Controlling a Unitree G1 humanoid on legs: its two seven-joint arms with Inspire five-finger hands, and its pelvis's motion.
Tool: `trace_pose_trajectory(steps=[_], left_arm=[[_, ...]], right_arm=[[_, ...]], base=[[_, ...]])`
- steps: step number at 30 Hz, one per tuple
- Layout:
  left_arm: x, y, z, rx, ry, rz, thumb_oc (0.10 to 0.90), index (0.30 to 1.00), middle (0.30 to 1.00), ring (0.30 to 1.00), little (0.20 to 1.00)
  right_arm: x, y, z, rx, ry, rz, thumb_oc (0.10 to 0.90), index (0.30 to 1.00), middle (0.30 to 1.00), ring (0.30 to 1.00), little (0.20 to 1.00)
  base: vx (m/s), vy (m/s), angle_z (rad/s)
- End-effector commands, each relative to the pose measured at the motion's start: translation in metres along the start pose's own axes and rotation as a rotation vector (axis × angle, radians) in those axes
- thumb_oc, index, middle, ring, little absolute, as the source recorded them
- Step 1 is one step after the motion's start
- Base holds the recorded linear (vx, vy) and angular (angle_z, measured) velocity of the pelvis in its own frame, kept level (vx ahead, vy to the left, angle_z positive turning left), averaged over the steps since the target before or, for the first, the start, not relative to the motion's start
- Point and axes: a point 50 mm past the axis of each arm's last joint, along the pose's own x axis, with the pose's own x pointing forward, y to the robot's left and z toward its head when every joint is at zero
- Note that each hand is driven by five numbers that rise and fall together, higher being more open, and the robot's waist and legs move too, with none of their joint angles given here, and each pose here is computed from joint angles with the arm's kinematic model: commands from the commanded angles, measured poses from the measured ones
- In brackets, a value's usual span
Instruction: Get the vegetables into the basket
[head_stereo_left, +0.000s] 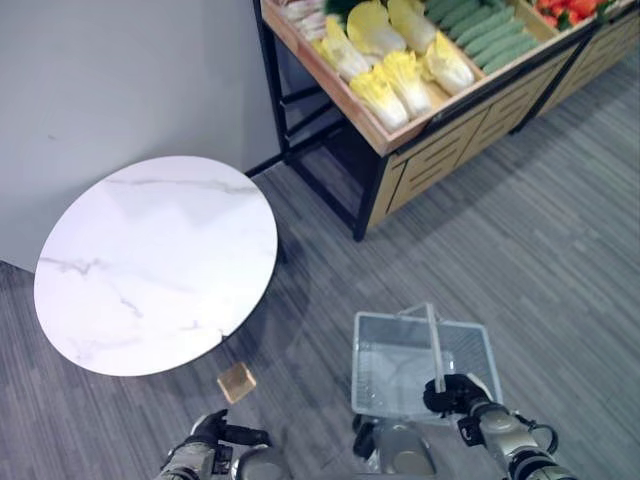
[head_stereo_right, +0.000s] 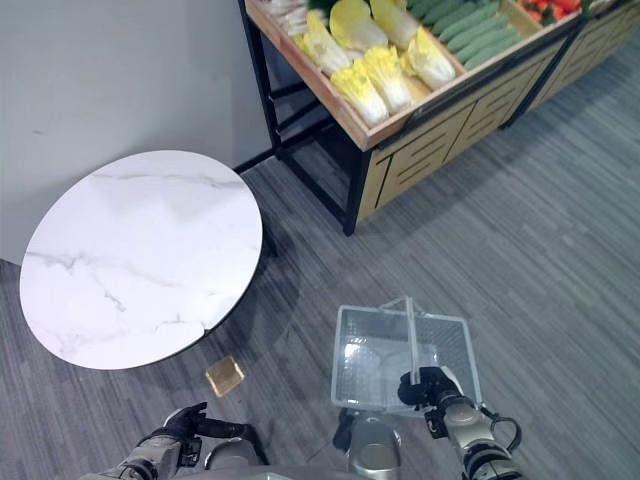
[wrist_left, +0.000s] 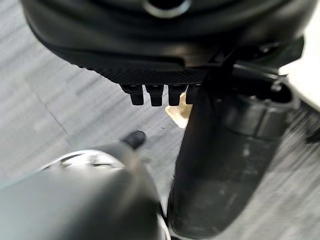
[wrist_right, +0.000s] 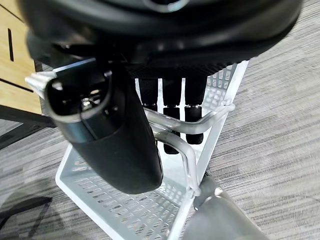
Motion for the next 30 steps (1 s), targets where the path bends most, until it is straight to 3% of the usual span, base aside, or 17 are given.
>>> trace_pose_trajectory(steps=[1, 16, 30], left_arm=[[0.000, 0.017, 0.003, -0.013, -0.015, 0.049, 0.900, 1.000, 1.000, 1.000, 1.000], [-0.002, 0.003, -0.015, -0.026, 0.028, 0.006, 0.900, 1.000, 1.000, 1.000, 1.000], [-0.001, 0.023, 0.000, 0.044, -0.020, 0.068, 0.900, 1.000, 1.000, 1.000, 1.000]], right_arm=[[0.000, -0.017, 0.012, 0.000, -0.063, -0.044, 0.400, 0.300, 0.300, 0.300, 0.300], [0.002, -0.010, 0.024, 0.019, -0.093, -0.024, 0.400, 0.300, 0.300, 0.300, 0.300], [0.005, 0.005, 0.050, 0.002, -0.156, 0.013, 0.400, 0.300, 0.300, 0.300, 0.300]], base=[[0.08, 0.090, -0.09], [0.11, 0.215, -0.61], [-0.08, 0.192, -0.67]])
